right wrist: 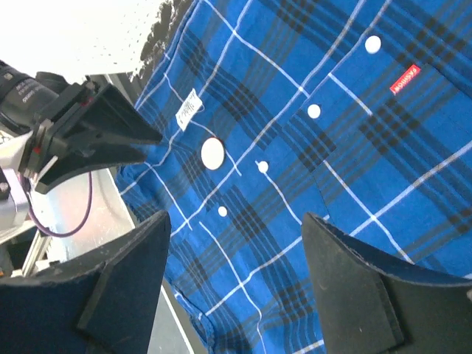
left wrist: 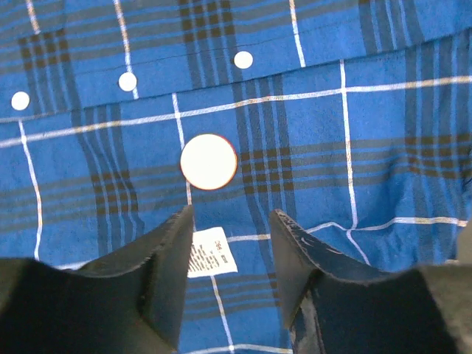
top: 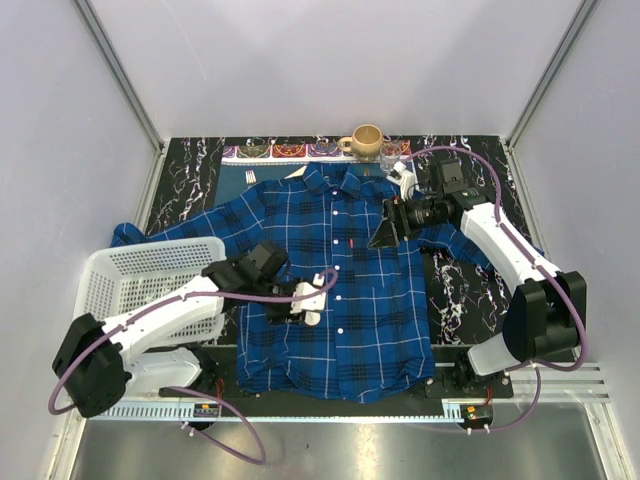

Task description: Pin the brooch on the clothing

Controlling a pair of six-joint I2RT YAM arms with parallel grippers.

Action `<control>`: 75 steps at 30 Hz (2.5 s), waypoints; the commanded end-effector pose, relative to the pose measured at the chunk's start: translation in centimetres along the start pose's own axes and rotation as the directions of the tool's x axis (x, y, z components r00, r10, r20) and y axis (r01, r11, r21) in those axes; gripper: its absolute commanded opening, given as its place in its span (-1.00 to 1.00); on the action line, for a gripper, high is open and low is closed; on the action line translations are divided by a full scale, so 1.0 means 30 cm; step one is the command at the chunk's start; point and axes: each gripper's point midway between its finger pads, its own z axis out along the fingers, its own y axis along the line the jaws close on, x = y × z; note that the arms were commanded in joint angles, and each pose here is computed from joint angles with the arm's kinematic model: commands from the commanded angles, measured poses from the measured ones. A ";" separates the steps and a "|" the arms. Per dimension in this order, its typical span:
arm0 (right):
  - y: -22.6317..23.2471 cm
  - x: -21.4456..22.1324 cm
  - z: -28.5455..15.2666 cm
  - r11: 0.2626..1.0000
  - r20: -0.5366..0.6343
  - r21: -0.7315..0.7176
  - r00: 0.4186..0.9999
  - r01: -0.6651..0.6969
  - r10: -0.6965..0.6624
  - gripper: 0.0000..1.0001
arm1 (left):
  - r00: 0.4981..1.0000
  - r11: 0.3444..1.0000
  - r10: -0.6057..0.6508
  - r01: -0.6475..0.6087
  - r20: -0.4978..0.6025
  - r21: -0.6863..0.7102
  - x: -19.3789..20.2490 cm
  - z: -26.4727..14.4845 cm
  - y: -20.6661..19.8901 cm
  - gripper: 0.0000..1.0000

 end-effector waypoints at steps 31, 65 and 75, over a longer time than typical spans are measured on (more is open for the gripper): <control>-0.075 0.054 -0.087 0.994 0.004 0.027 0.994 -0.105 0.105 0.54 | 0.763 0.680 0.643 -0.607 0.064 0.411 0.027 0.210 0.049 -0.52; 0.037 -0.013 -0.085 0.974 0.015 -0.189 0.992 -0.121 0.126 0.80 | 0.561 0.555 0.827 -0.824 0.029 0.113 -0.308 0.006 0.207 -1.00; 0.246 -0.067 0.004 0.957 -0.117 -0.287 0.993 -0.029 -0.005 0.73 | 0.283 0.286 0.953 -0.958 -0.105 0.007 -0.443 -0.183 0.265 -1.00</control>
